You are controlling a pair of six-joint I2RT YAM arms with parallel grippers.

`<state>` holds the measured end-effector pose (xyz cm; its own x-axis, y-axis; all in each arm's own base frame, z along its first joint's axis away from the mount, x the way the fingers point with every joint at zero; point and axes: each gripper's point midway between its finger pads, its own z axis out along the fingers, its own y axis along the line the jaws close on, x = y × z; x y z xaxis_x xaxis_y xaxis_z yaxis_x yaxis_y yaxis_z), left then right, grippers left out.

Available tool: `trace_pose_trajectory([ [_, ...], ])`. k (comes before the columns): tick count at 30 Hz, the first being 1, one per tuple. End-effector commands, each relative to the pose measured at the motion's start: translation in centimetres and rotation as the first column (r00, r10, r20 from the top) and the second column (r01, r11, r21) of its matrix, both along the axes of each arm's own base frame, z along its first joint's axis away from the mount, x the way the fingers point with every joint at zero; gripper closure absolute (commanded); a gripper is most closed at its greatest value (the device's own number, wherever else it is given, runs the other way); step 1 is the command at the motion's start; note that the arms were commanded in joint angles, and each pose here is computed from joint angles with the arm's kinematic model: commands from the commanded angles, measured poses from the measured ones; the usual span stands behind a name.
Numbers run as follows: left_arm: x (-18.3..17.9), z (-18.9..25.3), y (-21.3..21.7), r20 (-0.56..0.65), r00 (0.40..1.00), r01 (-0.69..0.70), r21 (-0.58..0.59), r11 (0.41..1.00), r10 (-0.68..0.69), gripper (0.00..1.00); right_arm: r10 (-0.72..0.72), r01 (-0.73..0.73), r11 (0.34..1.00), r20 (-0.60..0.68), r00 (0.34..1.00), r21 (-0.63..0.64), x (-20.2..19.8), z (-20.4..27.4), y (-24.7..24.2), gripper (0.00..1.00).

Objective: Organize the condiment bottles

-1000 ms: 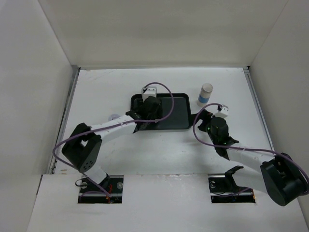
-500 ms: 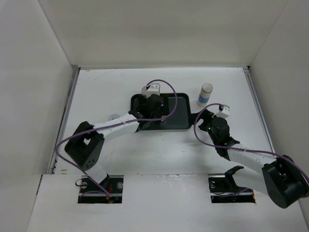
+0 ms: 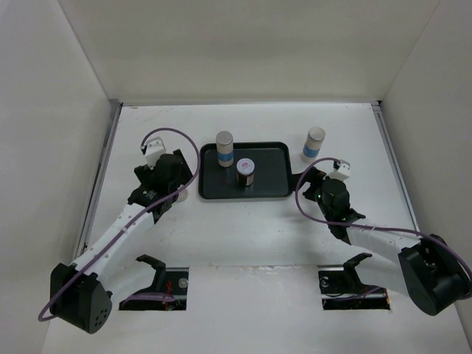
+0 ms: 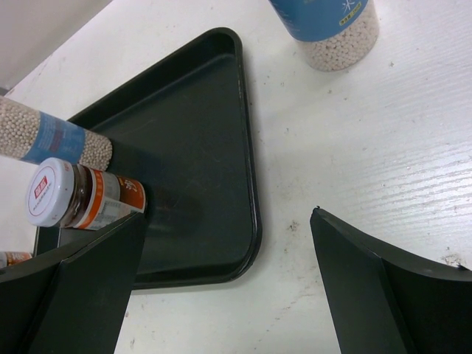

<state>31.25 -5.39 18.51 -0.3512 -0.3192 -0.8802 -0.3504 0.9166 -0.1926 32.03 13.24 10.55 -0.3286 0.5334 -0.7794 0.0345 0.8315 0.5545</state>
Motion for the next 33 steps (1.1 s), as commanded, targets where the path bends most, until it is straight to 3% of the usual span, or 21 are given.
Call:
trace_pose_trajectory([
  [1,-2.1,-4.4,0.5,-0.171,0.985,0.022,-0.02,1.0,-0.025,0.07,-0.006,0.004,1.0,0.054,0.999,0.025,0.9,1.8,0.3,0.0],
  [13,0.5,-8.1,-0.4,-0.21,0.977,0.037,-0.02,0.999,-0.04,0.1,0.018,-0.019,1.0,0.054,0.998,0.024,0.8,1.9,1.0,0.0],
  [15,0.8,-8.4,-0.3,-0.215,0.976,0.04,-0.004,0.999,-0.04,0.17,0.021,-0.022,1.0,0.051,0.998,0.022,0.9,1.9,1.1,0.0],
  [18,1.5,-8.3,-0.1,-0.194,0.981,0.022,-0.007,1.0,-0.023,0.39,0.012,-0.013,1.0,0.062,0.998,0.02,0.8,2.1,0.8,0.0],
  [22,1.8,-6.2,-0.6,-0.153,0.988,0.038,0.024,0.999,-0.034,0.62,0.017,-0.018,1.0,0.054,0.998,0.016,0.8,1.9,0.9,0.0],
  [28,3.1,2.4,-3.3,0.035,0.993,0.112,0.043,0.993,-0.114,0.63,0.015,-0.015,1.0,0.056,0.998,0.014,1.0,2.0,0.9,0.0],
  [33,4.4,3.5,-9.5,0.063,0.965,0.252,0.023,0.968,-0.253,0.63,0.019,-0.02,1.0,0.055,0.998,0.015,0.9,1.9,1.0,0.0],
])
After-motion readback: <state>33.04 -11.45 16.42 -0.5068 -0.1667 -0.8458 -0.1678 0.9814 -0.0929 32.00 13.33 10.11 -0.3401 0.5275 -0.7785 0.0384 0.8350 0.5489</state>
